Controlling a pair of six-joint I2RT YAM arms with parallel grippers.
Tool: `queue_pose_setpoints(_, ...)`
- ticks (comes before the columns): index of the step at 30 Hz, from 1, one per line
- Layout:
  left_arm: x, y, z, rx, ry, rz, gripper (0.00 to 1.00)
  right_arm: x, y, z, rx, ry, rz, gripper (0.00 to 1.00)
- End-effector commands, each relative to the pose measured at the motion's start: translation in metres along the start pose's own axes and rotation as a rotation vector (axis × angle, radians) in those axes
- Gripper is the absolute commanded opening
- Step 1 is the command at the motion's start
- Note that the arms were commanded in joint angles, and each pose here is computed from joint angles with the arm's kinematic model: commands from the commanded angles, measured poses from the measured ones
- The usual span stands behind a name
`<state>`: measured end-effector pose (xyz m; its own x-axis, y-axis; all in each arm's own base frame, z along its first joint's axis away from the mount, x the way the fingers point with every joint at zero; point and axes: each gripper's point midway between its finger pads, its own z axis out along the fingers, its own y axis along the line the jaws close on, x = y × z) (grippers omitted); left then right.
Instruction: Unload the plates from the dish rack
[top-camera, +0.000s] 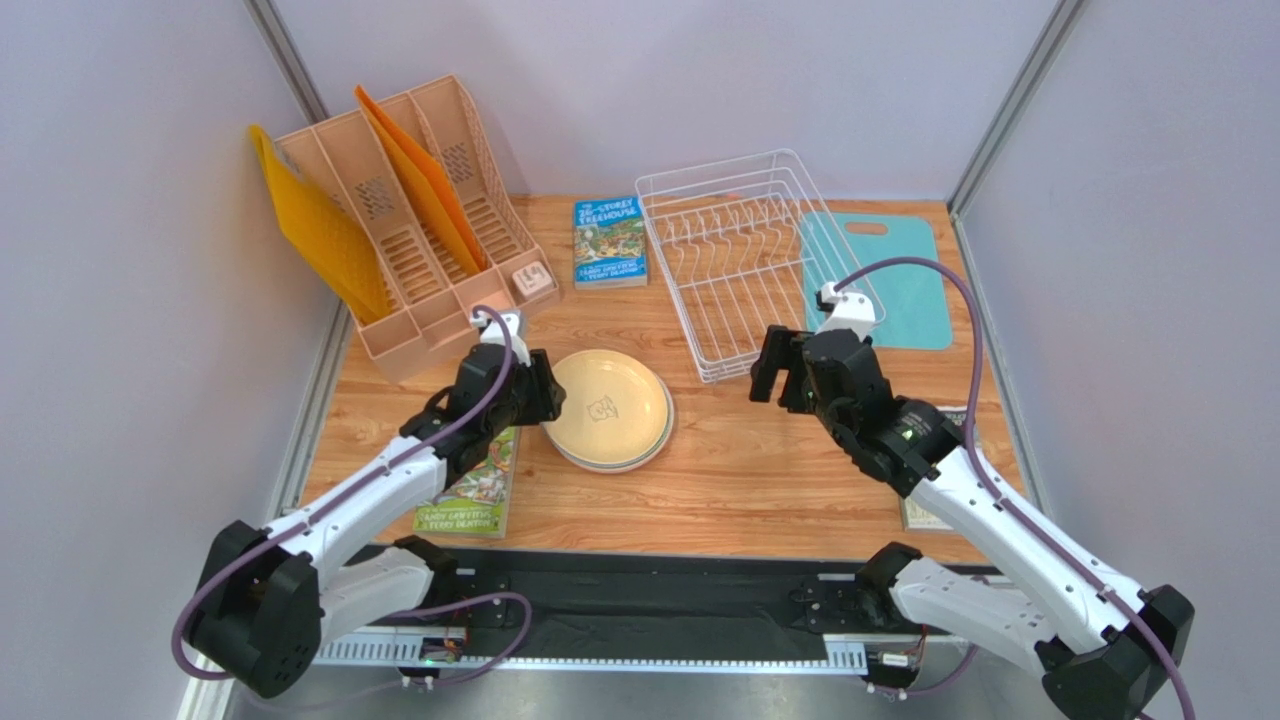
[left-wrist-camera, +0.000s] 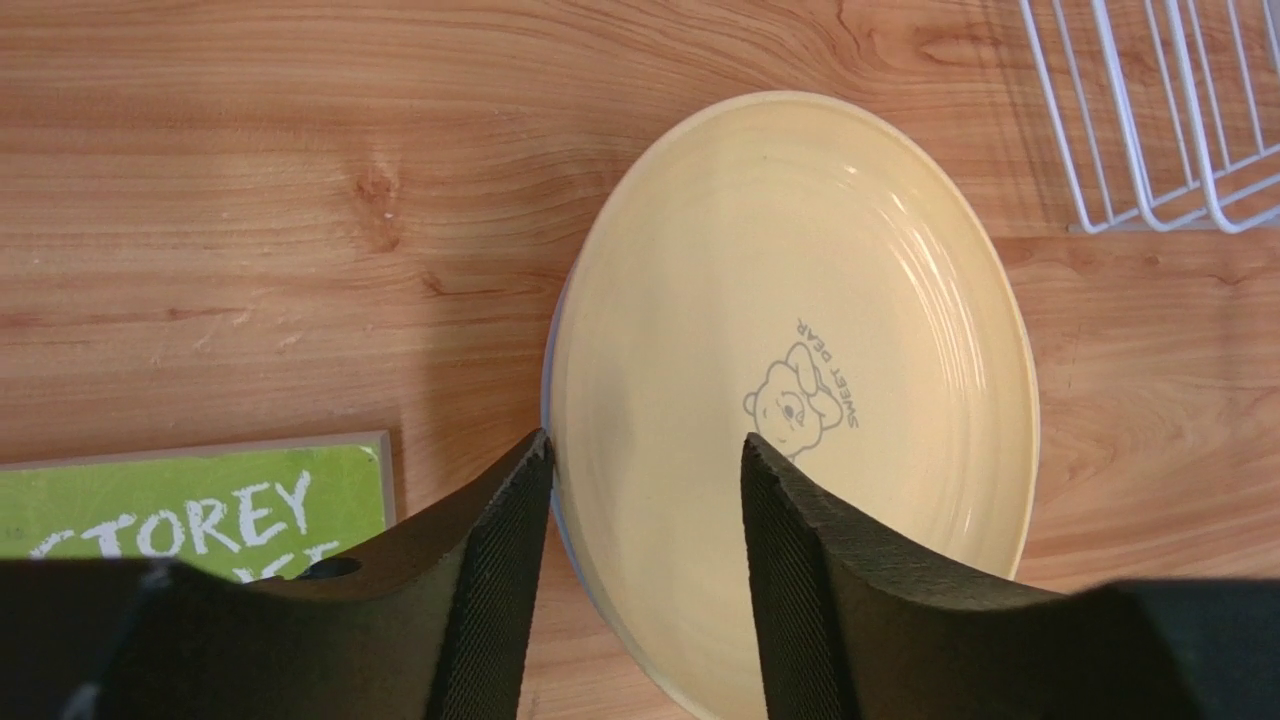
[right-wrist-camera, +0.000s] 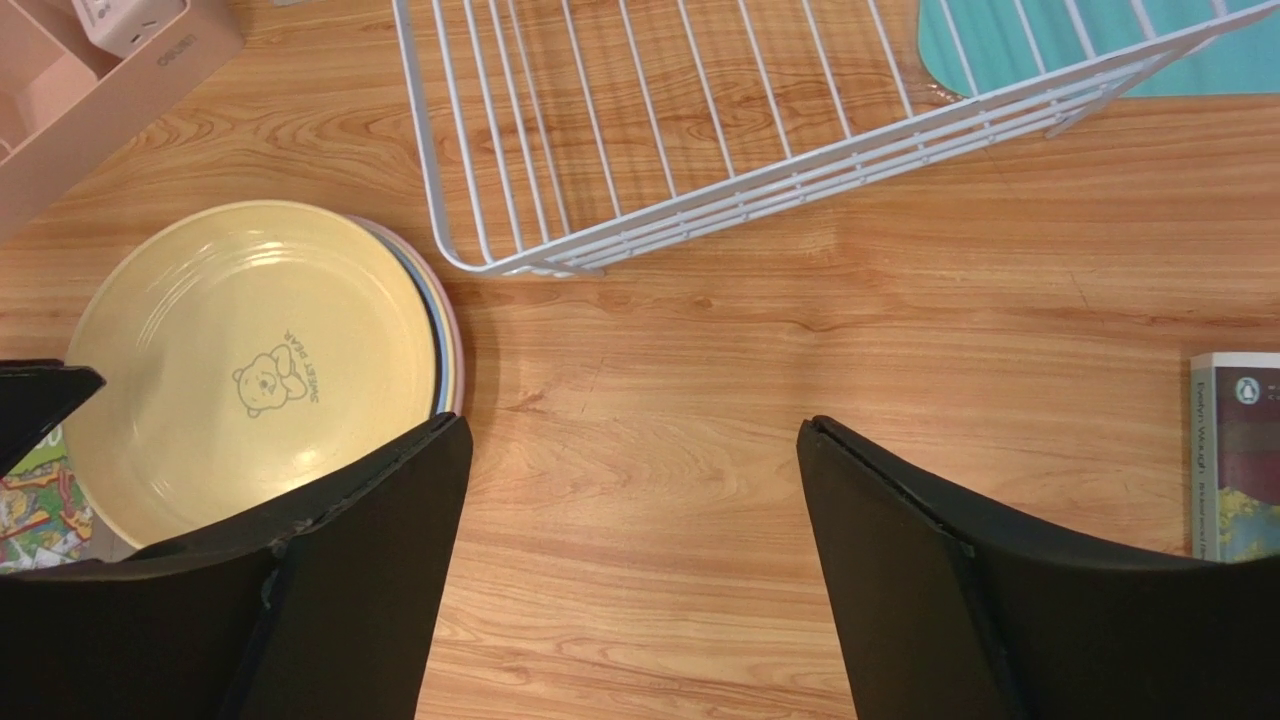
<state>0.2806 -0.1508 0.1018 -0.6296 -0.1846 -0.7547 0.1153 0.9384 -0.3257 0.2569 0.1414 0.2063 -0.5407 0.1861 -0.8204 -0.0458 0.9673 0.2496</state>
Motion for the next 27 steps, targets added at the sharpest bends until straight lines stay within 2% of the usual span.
queue_pose_setpoints(1, -0.017, -0.002, -0.006, 0.002, -0.058, 0.018, 0.58, -0.017, -0.010, -0.003, 0.049, -0.068, -0.009, 0.88)
queue_pose_setpoints(10, -0.034, 0.002, -0.029, -0.025, -0.106, 0.057, 0.70, -0.027, -0.025, -0.005, 0.124, -0.107, -0.064, 0.97)
queue_pose_setpoints(16, -0.074, 0.001, -0.059, -0.050, -0.206, 0.135, 0.72, -0.051, -0.050, -0.015, 0.242, -0.186, -0.117, 1.00)
queue_pose_setpoints(22, -0.110, -0.004, -0.092, -0.057, -0.320, 0.125, 0.73, -0.074, -0.070, -0.024, 0.343, -0.253, -0.166, 1.00)
queue_pose_setpoints(27, -0.128, -0.006, -0.103, -0.062, -0.385, 0.133, 0.73, -0.090, -0.077, -0.020, 0.354, -0.318, -0.122, 1.00)
